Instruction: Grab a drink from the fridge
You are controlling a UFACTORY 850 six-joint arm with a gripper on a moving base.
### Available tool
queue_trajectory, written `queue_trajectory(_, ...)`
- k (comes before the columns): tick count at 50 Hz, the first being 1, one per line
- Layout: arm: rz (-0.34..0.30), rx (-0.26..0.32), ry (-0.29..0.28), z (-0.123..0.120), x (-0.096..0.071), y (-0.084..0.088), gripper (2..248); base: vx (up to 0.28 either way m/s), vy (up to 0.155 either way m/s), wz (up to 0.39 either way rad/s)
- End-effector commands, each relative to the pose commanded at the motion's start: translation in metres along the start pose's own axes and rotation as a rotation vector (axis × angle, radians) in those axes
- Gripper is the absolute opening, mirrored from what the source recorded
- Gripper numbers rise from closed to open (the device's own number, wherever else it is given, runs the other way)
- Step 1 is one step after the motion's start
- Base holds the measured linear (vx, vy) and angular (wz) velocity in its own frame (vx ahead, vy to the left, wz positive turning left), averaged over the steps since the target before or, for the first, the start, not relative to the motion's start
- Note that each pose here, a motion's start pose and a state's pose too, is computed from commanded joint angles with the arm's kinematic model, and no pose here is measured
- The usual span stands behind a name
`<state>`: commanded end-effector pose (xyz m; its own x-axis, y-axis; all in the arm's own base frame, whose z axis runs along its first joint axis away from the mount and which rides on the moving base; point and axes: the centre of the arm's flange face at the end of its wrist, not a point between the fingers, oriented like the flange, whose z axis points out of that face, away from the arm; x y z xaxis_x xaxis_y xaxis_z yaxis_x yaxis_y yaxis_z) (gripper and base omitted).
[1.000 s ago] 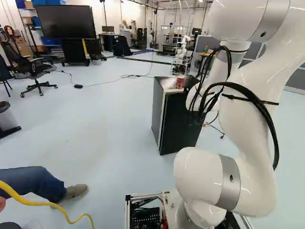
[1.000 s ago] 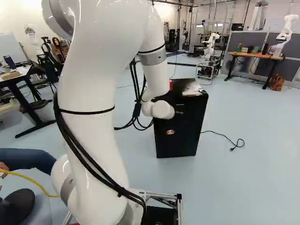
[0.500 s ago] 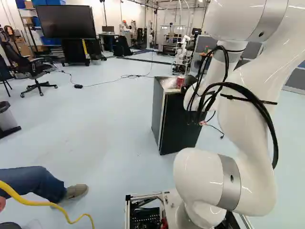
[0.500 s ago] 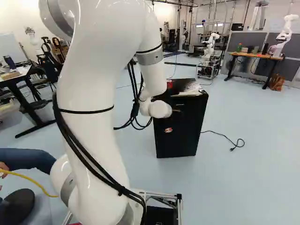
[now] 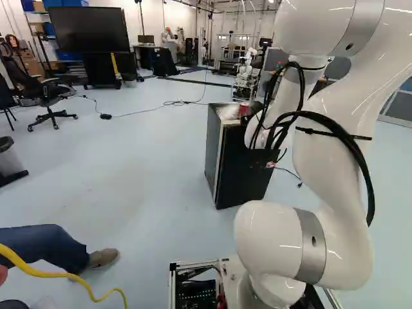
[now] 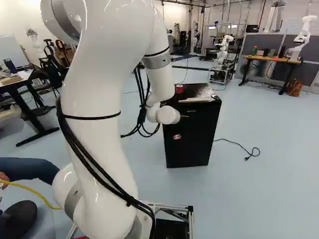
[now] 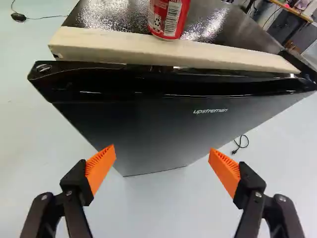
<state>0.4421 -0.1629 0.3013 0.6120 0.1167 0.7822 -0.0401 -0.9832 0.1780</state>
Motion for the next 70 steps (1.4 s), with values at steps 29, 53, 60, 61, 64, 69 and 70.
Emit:
queue_trajectory(29, -0.014, 0.012, 0.015, 0.017, 0.012, -0.004, 247, 0.0, 0.0, 0.0)
queue_trajectory(53, -0.02, 0.015, 0.025, 0.029, 0.019, -0.003, 247, 0.0, 0.0, 0.0)
queue_trajectory(60, -0.022, 0.016, 0.027, 0.031, 0.02, -0.003, 247, 0.0, 0.0, 0.0)
queue_trajectory(61, -0.022, 0.016, 0.027, 0.032, 0.021, -0.003, 247, 0.0, 0.0, 0.0)
queue_trajectory(64, -0.022, 0.016, 0.028, 0.033, 0.021, -0.003, 247, 0.0, 0.0, 0.0)
queue_trajectory(69, -0.023, 0.017, 0.03, 0.035, 0.022, -0.003, 247, 0.0, 0.0, 0.0)
queue_trajectory(70, -0.023, 0.017, 0.03, 0.035, 0.023, -0.003, 247, 0.0, 0.0, 0.0)
